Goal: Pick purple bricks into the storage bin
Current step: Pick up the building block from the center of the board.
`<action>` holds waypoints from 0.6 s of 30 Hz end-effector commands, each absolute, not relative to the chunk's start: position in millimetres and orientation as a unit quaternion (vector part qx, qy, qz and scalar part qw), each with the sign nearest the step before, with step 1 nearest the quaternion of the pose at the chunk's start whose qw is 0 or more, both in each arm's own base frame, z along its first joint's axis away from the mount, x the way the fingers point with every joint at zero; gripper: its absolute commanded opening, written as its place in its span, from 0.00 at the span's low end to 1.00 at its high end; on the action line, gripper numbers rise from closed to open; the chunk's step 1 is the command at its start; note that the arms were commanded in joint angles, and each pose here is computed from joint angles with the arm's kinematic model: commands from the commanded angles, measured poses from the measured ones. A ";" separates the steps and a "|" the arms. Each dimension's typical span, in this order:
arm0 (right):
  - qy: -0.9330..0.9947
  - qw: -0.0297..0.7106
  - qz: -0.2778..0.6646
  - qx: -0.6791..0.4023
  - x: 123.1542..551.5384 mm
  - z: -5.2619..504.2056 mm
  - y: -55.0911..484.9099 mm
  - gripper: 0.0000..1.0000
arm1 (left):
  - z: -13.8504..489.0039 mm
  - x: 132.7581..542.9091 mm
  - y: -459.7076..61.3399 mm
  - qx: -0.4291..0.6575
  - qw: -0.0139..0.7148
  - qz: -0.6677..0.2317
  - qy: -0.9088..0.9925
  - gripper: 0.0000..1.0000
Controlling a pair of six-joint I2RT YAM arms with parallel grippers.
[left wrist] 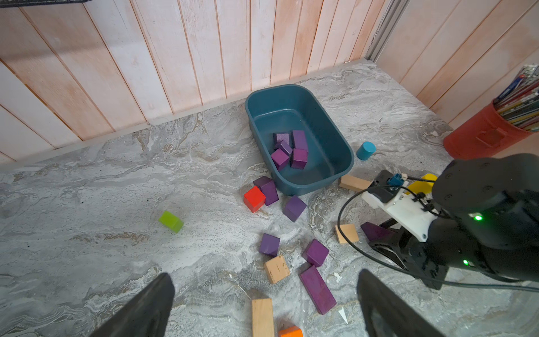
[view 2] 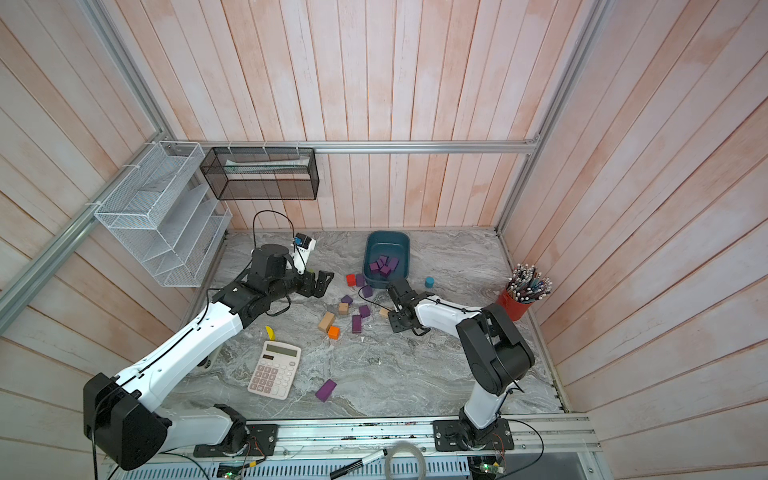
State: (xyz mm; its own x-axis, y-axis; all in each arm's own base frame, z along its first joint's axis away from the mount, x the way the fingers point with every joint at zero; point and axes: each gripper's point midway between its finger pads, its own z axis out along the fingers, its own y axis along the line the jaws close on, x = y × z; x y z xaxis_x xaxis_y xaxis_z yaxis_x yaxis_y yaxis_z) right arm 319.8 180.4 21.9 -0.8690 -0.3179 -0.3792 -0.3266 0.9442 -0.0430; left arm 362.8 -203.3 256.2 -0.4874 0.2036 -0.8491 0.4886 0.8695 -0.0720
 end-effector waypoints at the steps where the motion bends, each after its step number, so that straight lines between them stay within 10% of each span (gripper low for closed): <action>1: 0.969 0.183 0.002 -0.165 318.3 16.2 175.9 0.38 | 257.3 364.6 -198.6 0.202 0.472 -0.143 0.846 0.98; 18: 0.966 0.205 0.016 -0.160 321.0 43.7 180.8 0.29 | 255.8 364.8 -199.1 0.201 0.469 -0.144 0.848 0.98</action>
